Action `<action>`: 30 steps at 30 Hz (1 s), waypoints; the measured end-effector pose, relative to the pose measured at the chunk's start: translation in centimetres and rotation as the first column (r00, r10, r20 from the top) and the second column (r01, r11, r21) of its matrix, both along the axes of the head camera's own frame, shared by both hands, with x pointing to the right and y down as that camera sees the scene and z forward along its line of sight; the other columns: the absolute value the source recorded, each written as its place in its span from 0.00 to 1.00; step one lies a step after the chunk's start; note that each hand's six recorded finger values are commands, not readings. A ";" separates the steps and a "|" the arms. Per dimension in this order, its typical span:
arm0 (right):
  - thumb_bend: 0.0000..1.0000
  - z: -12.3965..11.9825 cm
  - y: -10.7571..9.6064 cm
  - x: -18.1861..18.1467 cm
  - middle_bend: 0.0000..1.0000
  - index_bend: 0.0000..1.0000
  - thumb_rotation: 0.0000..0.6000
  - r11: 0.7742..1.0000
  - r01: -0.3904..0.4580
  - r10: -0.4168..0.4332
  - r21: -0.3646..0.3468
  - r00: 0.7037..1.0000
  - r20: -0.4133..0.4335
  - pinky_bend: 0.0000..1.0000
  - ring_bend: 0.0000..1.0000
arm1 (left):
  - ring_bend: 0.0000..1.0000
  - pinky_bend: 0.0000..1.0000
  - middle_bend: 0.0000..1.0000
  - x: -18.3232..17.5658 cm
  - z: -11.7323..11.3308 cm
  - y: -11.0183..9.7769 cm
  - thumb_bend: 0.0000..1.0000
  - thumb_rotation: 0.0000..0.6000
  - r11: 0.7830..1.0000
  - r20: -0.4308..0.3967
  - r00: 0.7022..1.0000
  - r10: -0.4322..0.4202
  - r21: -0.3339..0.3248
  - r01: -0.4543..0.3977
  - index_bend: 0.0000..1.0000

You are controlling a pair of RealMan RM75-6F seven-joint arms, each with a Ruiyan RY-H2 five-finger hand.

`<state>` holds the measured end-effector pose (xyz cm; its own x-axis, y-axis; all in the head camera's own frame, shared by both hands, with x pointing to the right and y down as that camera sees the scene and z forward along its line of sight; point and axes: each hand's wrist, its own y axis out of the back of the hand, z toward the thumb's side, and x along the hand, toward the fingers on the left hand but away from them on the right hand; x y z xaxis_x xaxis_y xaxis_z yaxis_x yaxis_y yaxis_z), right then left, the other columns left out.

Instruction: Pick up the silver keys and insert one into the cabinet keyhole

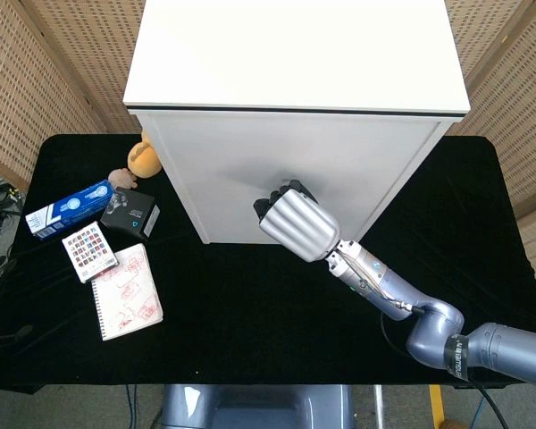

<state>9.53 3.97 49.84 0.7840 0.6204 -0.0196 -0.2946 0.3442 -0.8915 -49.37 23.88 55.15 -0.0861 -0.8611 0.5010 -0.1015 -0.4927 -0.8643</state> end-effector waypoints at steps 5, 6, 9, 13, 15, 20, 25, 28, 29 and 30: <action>0.60 0.2 -0.2 0.2 0.88 0.73 1.00 1.000 -0.013 0.014 0.008 1.000 -0.011 1.00 0.91 | 0.00 0.00 0.00 0.0 0.0 0.0 0.00 1.00 1.000 0.000 1.000 -0.001 0.001 0.001 0.00; 0.60 0.2 -0.2 0.2 0.88 0.73 1.00 1.000 -0.013 0.013 0.008 1.000 -0.011 1.00 0.91 | 0.00 0.00 0.00 0.0 0.0 0.0 0.00 1.00 1.000 0.000 1.000 0.000 0.000 0.000 0.00; 0.60 0.3 -0.2 0.2 0.88 0.73 1.00 1.000 -0.015 0.015 0.008 1.000 -0.012 1.00 0.91 | 0.00 0.00 0.00 0.0 0.0 0.0 0.00 1.00 1.000 0.001 1.000 0.002 0.000 -0.002 0.00; 0.60 0.5 -0.3 0.4 0.88 0.73 1.00 1.000 -0.027 0.027 0.003 1.000 -0.013 1.00 0.91 | 0.00 0.00 0.00 0.0 0.0 0.0 0.00 1.00 1.000 0.002 1.000 0.000 0.002 0.000 0.00; 0.60 0.7 -0.3 0.6 0.88 0.73 1.00 0.999 -0.033 0.033 0.001 0.999 -0.017 1.00 0.91 | 0.00 0.00 0.00 -0.1 0.0 0.0 0.00 1.00 1.000 0.003 1.000 -0.002 0.002 0.002 0.00; 0.60 0.8 -0.4 1.2 0.88 0.73 1.00 0.999 -0.041 0.041 -0.004 0.999 -0.019 1.00 0.91 | 0.00 0.00 0.00 0.0 0.1 0.0 0.00 1.00 1.000 0.004 1.000 0.001 0.000 -0.001 0.00; 0.60 0.7 -0.3 1.5 0.88 0.73 1.00 0.999 -0.041 0.041 -0.008 0.999 -0.013 1.00 0.91 | 0.00 0.00 0.00 0.0 0.1 0.0 0.00 1.00 1.000 0.006 1.000 0.001 0.000 -0.001 0.00; 0.60 0.6 -0.4 1.7 0.88 0.73 1.00 0.999 -0.040 0.040 -0.004 0.999 -0.011 1.00 0.91 | 0.00 0.00 0.00 0.0 0.1 0.0 0.00 1.00 1.000 0.007 1.000 0.002 0.000 -0.002 0.00; 0.60 0.5 -0.4 1.7 0.88 0.73 1.00 0.999 -0.040 0.040 -0.001 0.999 -0.010 1.00 0.91 | 0.00 0.00 0.00 0.0 0.1 0.0 0.00 1.00 1.000 0.007 1.000 0.002 0.000 -0.002 0.00; 0.60 0.4 -0.4 1.8 0.88 0.73 1.00 0.999 -0.040 0.040 0.000 0.999 -0.008 1.00 0.91 | 0.00 0.00 0.00 0.0 0.1 0.0 0.00 1.00 1.000 0.007 1.000 0.002 0.000 -0.002 0.00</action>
<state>11.30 3.53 50.21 0.7584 0.6513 -0.0261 -0.3153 0.3316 -0.8892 -49.37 23.88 55.28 -0.0884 -0.8611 0.5008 -0.0943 -0.4932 -0.8648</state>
